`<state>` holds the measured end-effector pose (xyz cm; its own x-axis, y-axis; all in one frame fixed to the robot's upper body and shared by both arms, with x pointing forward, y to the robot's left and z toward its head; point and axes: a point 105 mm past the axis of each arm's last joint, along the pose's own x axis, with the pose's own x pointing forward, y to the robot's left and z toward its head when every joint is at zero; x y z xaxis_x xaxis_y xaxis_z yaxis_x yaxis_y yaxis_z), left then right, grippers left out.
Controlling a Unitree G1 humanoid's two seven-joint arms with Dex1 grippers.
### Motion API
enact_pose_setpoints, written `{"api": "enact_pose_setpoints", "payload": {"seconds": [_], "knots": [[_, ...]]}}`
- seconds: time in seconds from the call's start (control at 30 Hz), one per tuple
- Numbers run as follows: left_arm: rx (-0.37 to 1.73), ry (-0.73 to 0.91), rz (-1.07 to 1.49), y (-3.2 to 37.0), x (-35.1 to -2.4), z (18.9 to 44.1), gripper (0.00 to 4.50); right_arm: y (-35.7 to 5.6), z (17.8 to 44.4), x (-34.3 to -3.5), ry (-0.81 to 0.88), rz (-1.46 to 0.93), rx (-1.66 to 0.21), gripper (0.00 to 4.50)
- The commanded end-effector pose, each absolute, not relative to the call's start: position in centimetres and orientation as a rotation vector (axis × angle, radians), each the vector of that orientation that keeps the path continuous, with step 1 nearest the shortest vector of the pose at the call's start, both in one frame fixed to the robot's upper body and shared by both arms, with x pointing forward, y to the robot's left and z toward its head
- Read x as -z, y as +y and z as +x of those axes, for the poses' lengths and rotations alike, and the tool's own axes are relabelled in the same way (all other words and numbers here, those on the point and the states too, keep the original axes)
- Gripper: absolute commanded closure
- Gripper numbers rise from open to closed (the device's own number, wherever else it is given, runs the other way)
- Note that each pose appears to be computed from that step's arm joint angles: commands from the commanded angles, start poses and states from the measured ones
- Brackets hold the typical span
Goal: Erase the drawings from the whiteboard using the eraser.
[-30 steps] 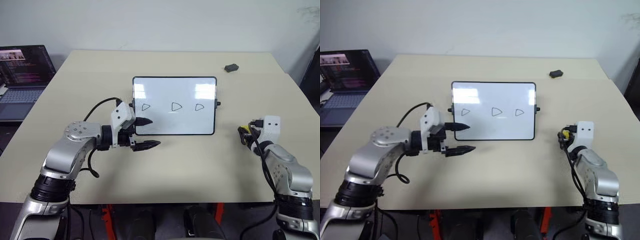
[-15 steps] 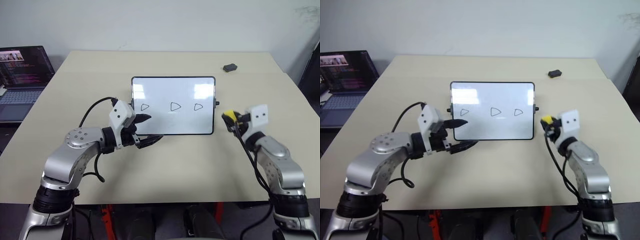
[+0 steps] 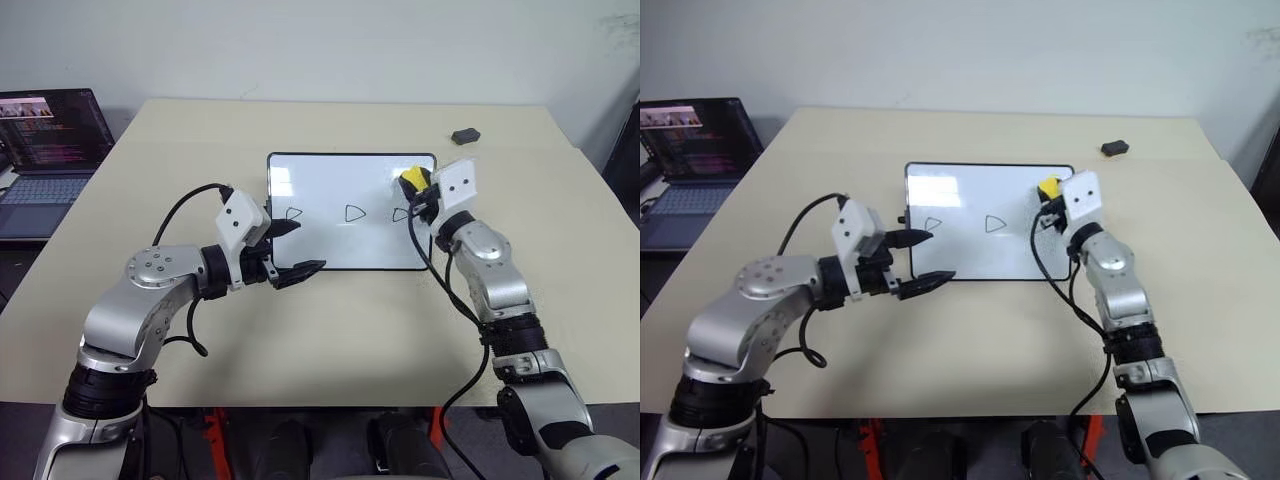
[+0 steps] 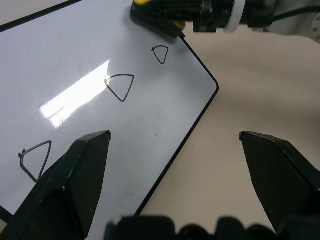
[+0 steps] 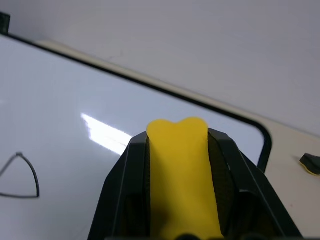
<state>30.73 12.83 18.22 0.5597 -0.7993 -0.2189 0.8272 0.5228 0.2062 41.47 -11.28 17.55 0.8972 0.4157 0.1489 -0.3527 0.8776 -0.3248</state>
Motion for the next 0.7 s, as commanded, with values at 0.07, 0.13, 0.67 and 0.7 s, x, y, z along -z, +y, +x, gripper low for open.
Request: {"api": "enact_pose_setpoints", "payload": {"seconds": [0.07, 0.13, 0.67, 0.7], "knots": [[0.994, 0.066, 0.334, 12.4, -19.3, 30.7, 0.0, -11.0, 41.1, -13.9, -0.104, -0.341, -0.451, 3.31], [0.994, 0.065, 0.334, 12.4, -19.4, 30.7, 0.0, -10.7, 40.4, -11.9, -0.053, -0.392, -0.492, 3.31], [0.987, 0.079, 0.338, 12.8, -18.9, 30.6, 0.0, -9.3, 39.4, -17.6, -0.338, -0.473, -0.517, 3.31], [0.987, 0.08, 0.338, 12.8, -18.9, 30.5, 0.0, -9.7, 39.7, -18.4, -0.355, -0.457, -0.484, 3.32]]}}
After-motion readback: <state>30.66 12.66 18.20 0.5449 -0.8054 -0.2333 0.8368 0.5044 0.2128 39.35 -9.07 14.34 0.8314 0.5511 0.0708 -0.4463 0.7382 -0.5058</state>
